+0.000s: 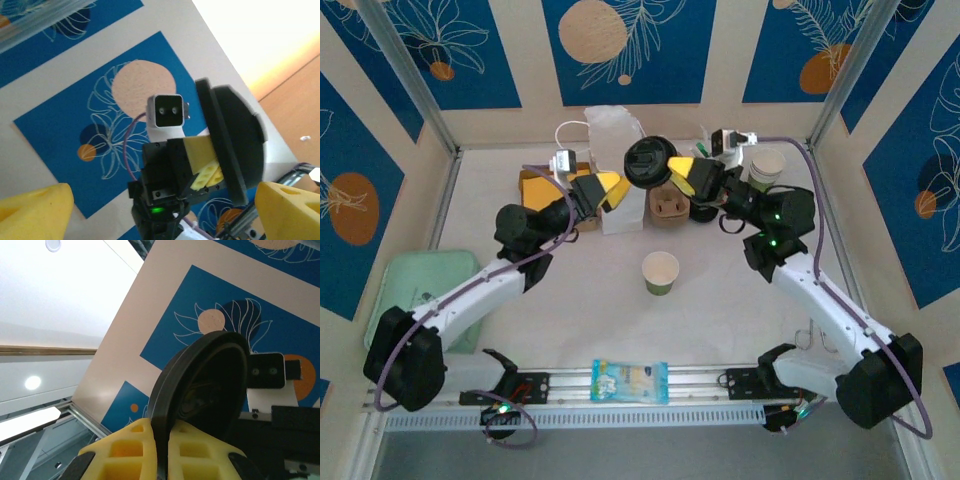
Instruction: Pack the takeout coffee
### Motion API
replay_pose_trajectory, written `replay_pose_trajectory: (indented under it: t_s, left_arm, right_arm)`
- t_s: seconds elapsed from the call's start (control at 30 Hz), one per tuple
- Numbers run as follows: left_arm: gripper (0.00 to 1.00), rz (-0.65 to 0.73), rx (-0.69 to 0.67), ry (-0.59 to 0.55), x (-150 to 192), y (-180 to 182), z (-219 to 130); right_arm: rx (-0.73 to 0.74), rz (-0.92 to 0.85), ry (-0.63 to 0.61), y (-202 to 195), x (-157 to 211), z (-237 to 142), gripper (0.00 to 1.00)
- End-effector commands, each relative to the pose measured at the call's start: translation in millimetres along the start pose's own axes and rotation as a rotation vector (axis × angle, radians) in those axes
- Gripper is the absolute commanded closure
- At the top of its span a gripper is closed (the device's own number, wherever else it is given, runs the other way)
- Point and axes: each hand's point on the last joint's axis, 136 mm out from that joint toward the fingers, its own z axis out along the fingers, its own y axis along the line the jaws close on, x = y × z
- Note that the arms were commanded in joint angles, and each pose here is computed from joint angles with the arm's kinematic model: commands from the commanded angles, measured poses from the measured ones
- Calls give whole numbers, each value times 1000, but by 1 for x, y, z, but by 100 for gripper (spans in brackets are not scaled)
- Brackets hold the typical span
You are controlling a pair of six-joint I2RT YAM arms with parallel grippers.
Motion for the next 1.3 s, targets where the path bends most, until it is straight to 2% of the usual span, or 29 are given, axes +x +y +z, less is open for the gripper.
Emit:
replay_pose_trajectory:
  t_s: [0.0, 0.33, 0.63, 1.27]
  left_arm:
    - [6, 71, -47, 2, 0, 3, -13]
    - [6, 61, -167, 8, 14, 39, -41]
    - [6, 53, -247, 28, 27, 60, -57]
    - [6, 64, -284, 26, 32, 68, -67]
  right_arm:
    - [-17, -12, -23, 9, 8, -17, 91]
    - [222, 183, -78, -97, 60, -110, 91]
    - [353, 269, -62, -149, 101, -155, 91]
    - [475, 277, -12, -204, 108, -167, 91]
